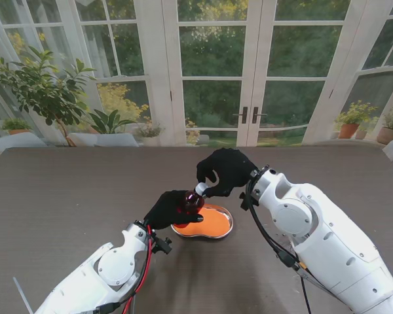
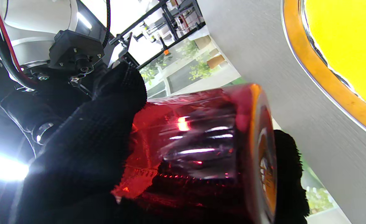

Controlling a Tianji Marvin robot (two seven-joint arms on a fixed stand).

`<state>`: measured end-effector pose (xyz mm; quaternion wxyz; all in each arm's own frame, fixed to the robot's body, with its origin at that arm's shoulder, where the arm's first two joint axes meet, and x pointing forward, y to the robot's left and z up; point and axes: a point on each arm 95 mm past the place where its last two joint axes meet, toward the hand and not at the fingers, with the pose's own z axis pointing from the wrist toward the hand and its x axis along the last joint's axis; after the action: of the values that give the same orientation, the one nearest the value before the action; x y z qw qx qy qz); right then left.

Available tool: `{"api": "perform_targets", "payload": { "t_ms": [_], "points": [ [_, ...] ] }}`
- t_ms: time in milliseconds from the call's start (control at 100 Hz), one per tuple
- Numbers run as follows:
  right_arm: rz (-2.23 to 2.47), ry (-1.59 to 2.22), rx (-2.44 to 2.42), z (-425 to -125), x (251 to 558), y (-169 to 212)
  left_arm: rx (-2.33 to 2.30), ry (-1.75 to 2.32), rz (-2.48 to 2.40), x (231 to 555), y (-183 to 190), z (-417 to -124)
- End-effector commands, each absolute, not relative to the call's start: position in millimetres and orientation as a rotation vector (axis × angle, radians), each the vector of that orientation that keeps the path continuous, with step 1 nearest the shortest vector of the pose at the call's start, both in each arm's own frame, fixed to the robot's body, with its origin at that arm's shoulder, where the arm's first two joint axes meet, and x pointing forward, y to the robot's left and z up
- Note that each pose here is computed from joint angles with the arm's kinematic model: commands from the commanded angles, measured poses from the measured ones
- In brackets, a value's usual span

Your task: Collect the cotton balls from the tray into a sample bottle

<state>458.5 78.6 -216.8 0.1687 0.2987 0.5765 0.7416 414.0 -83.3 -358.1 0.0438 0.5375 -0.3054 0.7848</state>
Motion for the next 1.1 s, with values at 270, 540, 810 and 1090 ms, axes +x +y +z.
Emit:
{"api": "perform_targets", "payload": {
  "t_ms": [270,540,810,1090],
  "points": [
    [2.059,1.686,0.864,-221.0,455.6,86.8,1.627,-0.945,2.385,414.1,-86.5,-355.7],
    [2.029,1.714,0.884,-222.4,455.6,88.8,1.629,-0.949,2.383,413.8,-85.6,-355.8],
    [1.999,1.72,0.893,-226.2,455.4,89.7,1.627,-0.947,2.385,413.9,-85.9,-355.9],
    [1.987,1.69,0.907,-227.3,454.9,91.2,1.627,-0.946,2.387,413.8,-86.0,-356.1]
  ]
}}
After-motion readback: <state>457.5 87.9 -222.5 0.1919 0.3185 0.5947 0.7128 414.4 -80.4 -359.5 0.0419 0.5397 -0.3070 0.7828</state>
